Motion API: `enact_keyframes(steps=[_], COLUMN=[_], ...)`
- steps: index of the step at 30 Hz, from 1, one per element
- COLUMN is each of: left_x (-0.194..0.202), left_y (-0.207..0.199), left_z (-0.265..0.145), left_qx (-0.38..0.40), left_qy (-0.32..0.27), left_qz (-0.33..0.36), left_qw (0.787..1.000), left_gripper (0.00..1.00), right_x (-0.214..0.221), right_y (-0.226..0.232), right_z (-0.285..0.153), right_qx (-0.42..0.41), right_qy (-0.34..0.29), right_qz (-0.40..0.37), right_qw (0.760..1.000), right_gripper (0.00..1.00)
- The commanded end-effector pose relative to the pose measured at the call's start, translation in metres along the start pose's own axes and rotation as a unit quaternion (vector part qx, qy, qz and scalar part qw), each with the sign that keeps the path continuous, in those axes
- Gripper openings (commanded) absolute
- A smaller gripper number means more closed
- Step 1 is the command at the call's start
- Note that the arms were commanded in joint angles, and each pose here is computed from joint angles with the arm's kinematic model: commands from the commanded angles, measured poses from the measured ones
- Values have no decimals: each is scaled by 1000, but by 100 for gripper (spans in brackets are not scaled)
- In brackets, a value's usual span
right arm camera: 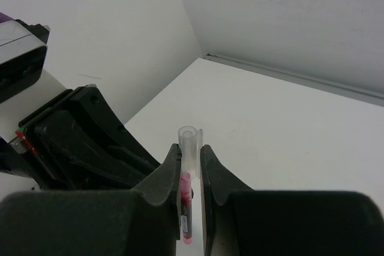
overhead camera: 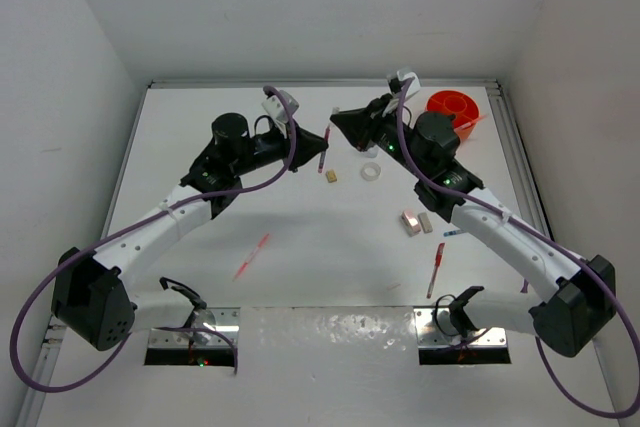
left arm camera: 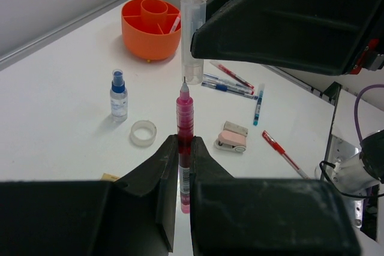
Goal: Sort the stationery into containers
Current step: Close the pen cap on the pen.
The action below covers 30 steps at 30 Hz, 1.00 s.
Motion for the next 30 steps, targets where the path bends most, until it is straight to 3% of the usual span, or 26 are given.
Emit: enact_keyframes(steps=[1, 30], left_x=[-9, -5], left_y=[-5, -7], left_z=[-3, -5], left_qx=[1, 3], left_qy=[-18, -7], left_qz=[15, 19], left_qw=[1000, 1000], left_gripper=[0, 0], right_x=[-13, -18], right_y=[10, 10], right_z=[-3, 6], right_qx=[-14, -11], right_qy=[-28, -31], right_qz=[2, -13], right_qw=[1000, 999], right_gripper=[0, 0])
Point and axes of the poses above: each gripper's point midway between its finger pads, its own z axis out along the fingers, its own y axis along the line the jaws close on, x = y × z, the point moved 3 cm from there along -z, back along the fingers, and after that the axes turned 2 degrees about z, right-handed, at the moved point
